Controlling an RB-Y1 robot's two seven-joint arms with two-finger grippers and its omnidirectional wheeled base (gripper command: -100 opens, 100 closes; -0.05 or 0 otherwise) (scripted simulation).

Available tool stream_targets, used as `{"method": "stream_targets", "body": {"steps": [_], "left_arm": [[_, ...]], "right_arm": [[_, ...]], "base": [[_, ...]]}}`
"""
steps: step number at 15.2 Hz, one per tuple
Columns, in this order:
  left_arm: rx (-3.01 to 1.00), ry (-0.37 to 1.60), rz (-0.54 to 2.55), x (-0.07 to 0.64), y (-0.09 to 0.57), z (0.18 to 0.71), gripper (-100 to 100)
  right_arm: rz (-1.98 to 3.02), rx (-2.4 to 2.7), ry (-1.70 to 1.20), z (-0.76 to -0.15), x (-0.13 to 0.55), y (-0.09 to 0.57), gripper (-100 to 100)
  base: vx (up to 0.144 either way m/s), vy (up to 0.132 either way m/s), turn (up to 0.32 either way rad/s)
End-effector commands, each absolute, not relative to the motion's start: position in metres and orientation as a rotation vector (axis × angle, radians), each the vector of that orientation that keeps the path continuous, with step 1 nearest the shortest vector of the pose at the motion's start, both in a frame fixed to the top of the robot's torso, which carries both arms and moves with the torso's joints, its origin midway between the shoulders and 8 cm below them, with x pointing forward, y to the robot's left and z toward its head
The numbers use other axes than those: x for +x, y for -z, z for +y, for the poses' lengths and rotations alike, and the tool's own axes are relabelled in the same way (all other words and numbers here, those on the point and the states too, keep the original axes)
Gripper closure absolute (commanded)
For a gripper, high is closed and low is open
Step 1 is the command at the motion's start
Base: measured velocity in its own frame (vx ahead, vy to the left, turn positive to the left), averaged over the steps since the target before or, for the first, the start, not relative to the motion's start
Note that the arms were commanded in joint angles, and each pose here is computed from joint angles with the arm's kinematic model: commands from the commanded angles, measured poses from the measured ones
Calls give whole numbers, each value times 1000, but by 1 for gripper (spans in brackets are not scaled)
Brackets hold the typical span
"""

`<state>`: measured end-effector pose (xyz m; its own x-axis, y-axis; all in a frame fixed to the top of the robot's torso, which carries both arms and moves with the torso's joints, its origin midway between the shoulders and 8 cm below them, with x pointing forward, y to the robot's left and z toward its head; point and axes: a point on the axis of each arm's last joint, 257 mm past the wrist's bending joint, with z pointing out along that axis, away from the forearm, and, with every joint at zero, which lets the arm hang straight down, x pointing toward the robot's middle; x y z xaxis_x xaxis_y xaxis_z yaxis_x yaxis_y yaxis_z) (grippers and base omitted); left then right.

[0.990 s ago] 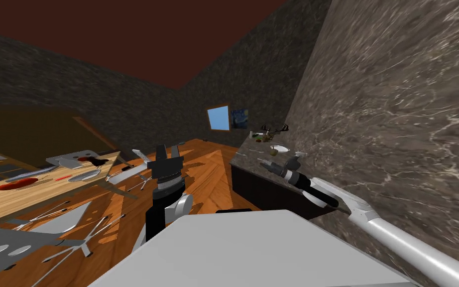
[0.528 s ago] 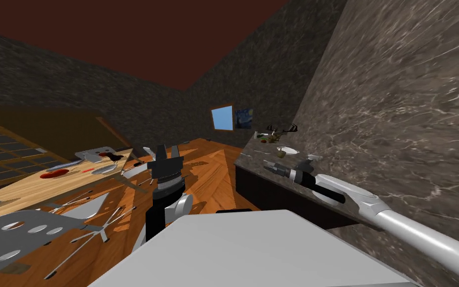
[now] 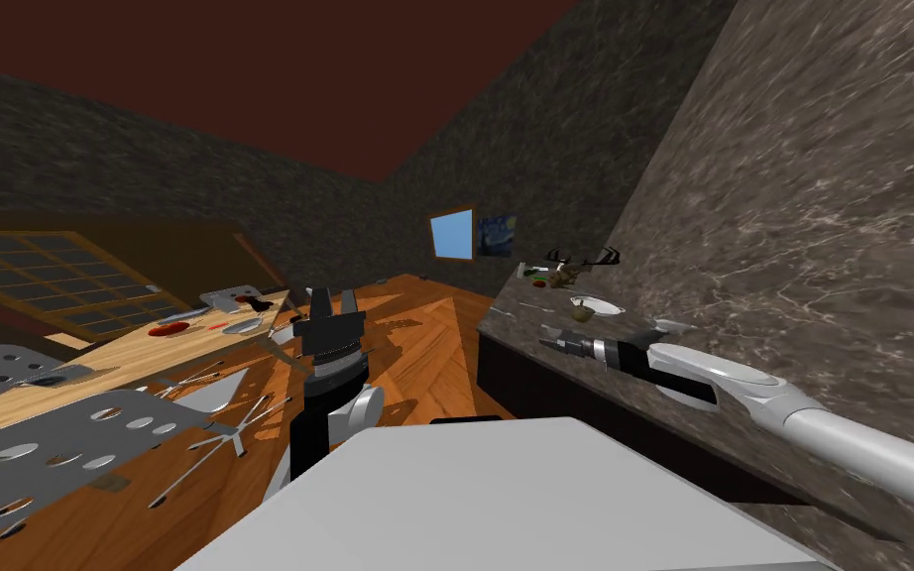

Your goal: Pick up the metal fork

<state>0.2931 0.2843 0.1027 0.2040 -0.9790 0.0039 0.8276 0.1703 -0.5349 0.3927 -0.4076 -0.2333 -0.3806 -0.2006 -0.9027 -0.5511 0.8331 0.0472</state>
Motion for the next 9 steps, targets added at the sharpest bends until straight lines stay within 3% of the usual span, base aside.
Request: {"method": "stream_targets", "body": {"steps": [1,9], "left_arm": [[-476,1328,381,293,-103,284,0],[-476,1328,382,293,-103,284,0]], "right_arm": [[2029,-624,-327,-436,385,248,-100],[2198,-723,-103,-521,355,277,-100]], "base": [[82,70,119],[83,50,93]]}}
